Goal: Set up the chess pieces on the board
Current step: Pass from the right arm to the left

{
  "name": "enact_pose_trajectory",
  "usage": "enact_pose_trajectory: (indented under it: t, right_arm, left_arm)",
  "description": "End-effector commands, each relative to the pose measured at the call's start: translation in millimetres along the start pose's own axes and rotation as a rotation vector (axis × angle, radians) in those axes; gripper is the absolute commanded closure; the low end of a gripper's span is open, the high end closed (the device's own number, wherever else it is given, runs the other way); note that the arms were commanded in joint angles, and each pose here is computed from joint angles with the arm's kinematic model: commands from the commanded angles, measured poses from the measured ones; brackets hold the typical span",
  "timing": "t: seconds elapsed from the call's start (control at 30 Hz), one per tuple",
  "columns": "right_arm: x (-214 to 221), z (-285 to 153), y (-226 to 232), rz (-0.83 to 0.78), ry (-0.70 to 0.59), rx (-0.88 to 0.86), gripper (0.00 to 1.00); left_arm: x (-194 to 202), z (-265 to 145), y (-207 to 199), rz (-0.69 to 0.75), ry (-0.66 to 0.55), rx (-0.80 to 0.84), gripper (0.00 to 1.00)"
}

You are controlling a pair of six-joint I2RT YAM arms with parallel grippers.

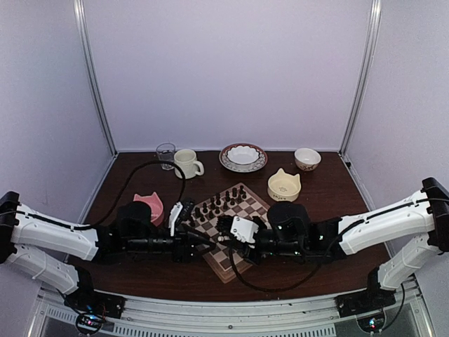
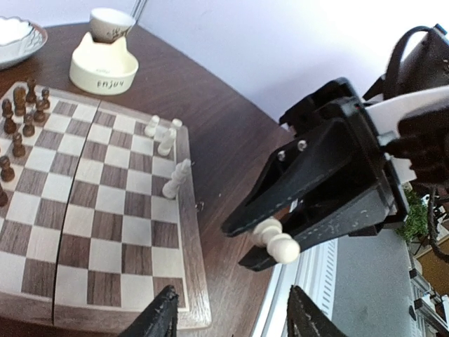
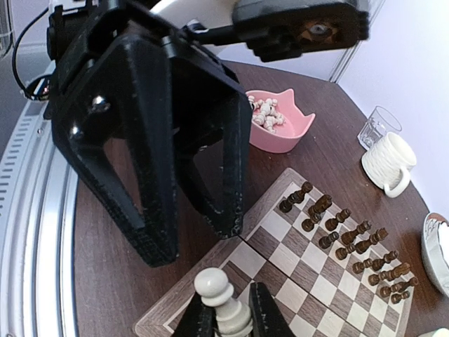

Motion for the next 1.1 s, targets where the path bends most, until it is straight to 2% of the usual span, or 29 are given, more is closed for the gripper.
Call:
enact_pose_trajectory:
  t: [0.0,0.17,0.43,0.83,1.07]
  right_arm:
    - [-10.1,-6.6,-5.4,0.126,-0.083,-0.037,1.00]
    - [-12.7,-8.9,-8.9,0.178,-0.105,-0.041,1.00]
    - [-13.8,-9.8,-11.1,0.199,-0.106,-0.036,1.00]
    - [-14.4,-6.5,-10.0,0.215,-0.104,-0.052,1.00]
    - [-14.5,-6.7,-11.0,0.226,-0.106,-0.047,0.99]
  left_arm:
    - [-22.1,-4.2,-18.2,0.132,-0.254,0.129,0.46]
    - [-24.6,-2.3,-20.2,0.174,-0.281,0.125,0.48]
    - [-29.2,1.9,-19.2,0.179,-0.273,0.094,0.65]
    - [-32.6,9.3,-18.8,0.170,-0.261,0.096,0.65]
    - [-32.8,14.4,-17.4,0.167,-0.249,0.090,0.77]
Point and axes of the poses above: each gripper's point midway between its finger pads, its own z axis out along the fingers, its own y axis along the line the jaws close on, x = y × z, the point moved 9 cm from there along -z, back along the fingers, and after that the axes turned 1 degree about z, right-handed, at the moved point
